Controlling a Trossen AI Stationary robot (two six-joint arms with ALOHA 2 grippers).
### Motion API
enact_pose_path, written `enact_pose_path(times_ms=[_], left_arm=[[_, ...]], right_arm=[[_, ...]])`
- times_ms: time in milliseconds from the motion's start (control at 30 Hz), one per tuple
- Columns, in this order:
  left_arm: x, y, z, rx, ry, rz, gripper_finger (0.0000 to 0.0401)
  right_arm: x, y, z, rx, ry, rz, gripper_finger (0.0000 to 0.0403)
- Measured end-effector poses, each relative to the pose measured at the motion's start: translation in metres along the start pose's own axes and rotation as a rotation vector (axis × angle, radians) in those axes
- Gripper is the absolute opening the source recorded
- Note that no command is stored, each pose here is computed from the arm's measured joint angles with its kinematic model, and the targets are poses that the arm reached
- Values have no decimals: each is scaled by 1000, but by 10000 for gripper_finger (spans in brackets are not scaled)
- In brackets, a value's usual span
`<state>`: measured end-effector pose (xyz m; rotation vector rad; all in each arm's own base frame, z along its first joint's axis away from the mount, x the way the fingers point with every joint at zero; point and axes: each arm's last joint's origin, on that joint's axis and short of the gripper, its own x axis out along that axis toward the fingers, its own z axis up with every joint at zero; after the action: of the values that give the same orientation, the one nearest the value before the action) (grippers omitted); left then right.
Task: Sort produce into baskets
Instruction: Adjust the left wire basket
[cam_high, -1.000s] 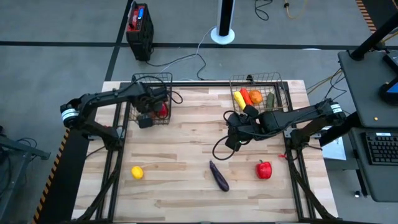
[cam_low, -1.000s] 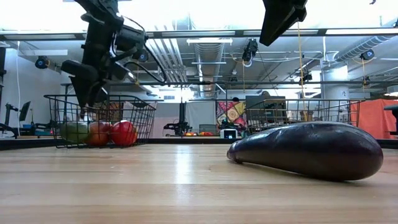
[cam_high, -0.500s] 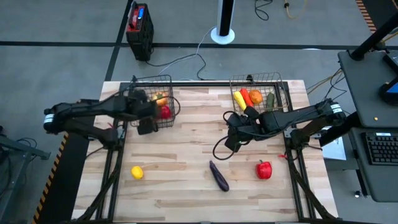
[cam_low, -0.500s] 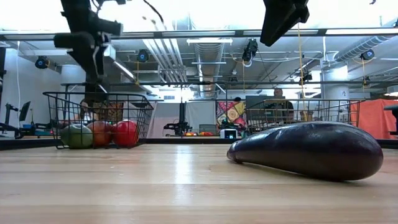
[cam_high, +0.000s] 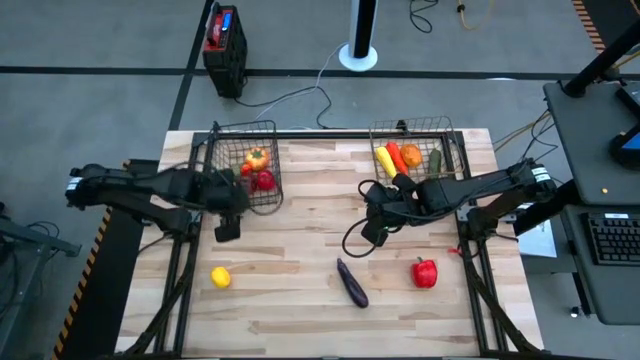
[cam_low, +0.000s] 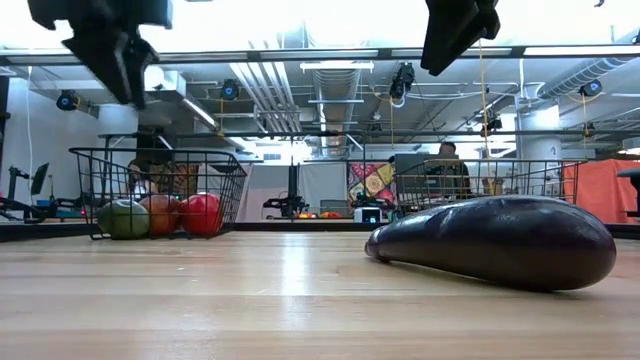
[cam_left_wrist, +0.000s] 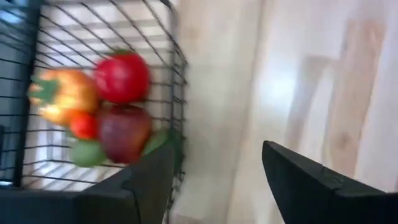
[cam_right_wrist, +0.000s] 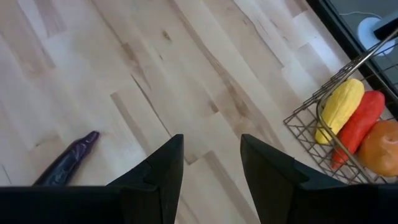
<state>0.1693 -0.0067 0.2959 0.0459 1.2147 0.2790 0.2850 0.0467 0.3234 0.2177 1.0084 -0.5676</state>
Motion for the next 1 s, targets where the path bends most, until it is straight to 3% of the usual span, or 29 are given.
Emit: enact_pose_path(times_ms=[167,400,633,1000], left_arm=[[33,-13,-12,51,145,18,185],[66,-15,-35,44,285,126,114],[64,-10,-39,17,255,256,68],[58,-6,-44,-33,285,289,52]], right_arm=[[0,0,0,0,0,0,151],[0,0,0,-1,0,0,151],[0,0,0,-1,0,-1,151],[0,0,0,6,0,-1,151]])
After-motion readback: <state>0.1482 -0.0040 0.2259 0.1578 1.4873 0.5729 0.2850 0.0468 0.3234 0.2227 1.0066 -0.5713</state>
